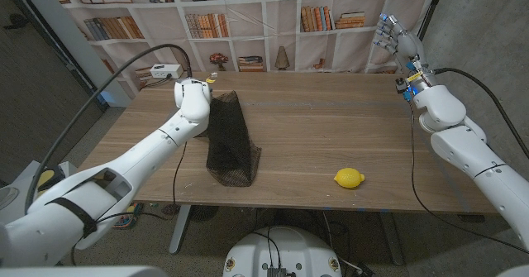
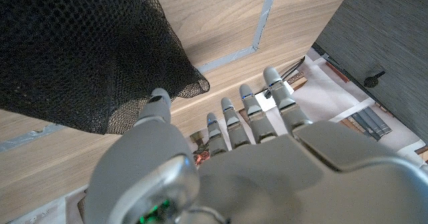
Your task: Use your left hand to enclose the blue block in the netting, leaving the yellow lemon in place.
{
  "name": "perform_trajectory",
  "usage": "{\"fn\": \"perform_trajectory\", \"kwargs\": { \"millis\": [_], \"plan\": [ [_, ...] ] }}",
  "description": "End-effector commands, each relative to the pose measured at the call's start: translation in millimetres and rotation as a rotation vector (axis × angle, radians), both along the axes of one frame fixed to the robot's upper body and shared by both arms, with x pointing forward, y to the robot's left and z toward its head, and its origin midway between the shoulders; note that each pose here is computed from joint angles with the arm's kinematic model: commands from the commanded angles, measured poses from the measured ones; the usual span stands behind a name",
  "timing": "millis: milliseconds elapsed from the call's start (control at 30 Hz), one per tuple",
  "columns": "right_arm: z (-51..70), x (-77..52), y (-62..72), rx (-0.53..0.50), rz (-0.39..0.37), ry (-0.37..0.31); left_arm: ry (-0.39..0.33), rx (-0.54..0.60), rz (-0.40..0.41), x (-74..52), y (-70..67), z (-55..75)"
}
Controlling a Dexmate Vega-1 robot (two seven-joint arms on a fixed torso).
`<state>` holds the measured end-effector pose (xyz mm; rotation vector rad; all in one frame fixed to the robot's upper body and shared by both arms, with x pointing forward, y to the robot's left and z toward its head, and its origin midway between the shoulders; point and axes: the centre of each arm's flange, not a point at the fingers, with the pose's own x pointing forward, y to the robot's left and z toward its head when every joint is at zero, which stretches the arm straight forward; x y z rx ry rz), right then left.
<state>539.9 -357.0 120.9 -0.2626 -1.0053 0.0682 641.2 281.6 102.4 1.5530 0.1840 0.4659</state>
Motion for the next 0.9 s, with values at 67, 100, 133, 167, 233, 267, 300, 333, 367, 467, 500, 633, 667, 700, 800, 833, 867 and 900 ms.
{"fn": "perform_trajectory", "kwargs": {
  "millis": [67,100,133,167,233,267,300,333,367,467,500,633,667,700,800,833,867,900],
  "plan": [
    [5.8,6.6,0.5,-0.005,-0.003,0.008,0.089,0.024,0.01,39.2,-9.0,-7.5],
    [6.2,7.1,0.8,-0.005,-0.003,0.008,0.102,0.032,0.005,41.9,-11.1,-9.8],
    [6.6,7.6,1.2,-0.005,-0.003,0.008,0.114,0.047,0.002,44.5,-13.5,-12.2],
    [6.8,8.1,1.5,-0.005,-0.001,0.009,0.122,0.066,-0.001,46.7,-16.2,-14.7],
    [7.4,9.5,2.1,-0.006,0.002,0.011,0.142,0.099,-0.005,50.9,-22.5,-19.6],
    [7.4,10.0,2.5,-0.006,0.002,0.012,0.148,0.111,-0.007,52.6,-25.2,-21.7],
    [7.4,10.5,2.9,-0.006,0.002,0.012,0.152,0.123,-0.009,54.2,-27.9,-23.8],
    [7.5,11.0,3.2,-0.007,0.003,0.013,0.155,0.131,-0.011,55.9,-30.6,-25.8],
    [7.5,11.4,3.4,-0.008,0.004,0.014,0.158,0.135,-0.011,57.5,-32.7,-27.5],
    [7.3,12.2,3.9,-0.009,0.002,0.016,0.163,0.142,-0.015,61.9,-37.6,-32.3],
    [7.2,12.2,3.8,-0.01,0.002,0.017,0.163,0.142,-0.017,63.0,-39.1,-33.8],
    [7.2,11.7,3.5,-0.008,0.001,0.016,0.171,0.169,-0.012,67.2,-47.0,-38.7],
    [7.3,11.4,3.4,-0.008,0.0,0.014,0.171,0.171,-0.013,67.8,-48.5,-39.5],
    [7.5,11.0,3.3,-0.008,-0.001,0.013,0.164,0.177,-0.015,68.3,-49.9,-40.4],
    [7.5,9.9,2.5,-0.007,-0.006,0.012,0.12,0.219,-0.019,69.1,-55.1,-44.5],
    [7.5,9.9,2.5,-0.007,-0.006,0.012,0.118,0.22,-0.019,69.1,-55.2,-44.5],
    [7.5,9.8,2.2,-0.006,-0.009,0.013,0.105,0.239,-0.023,69.2,-57.2,-46.5],
    [7.4,9.8,2.0,-0.006,-0.007,0.014,0.086,0.246,-0.026,68.8,-58.2,-47.5]
  ]
}}
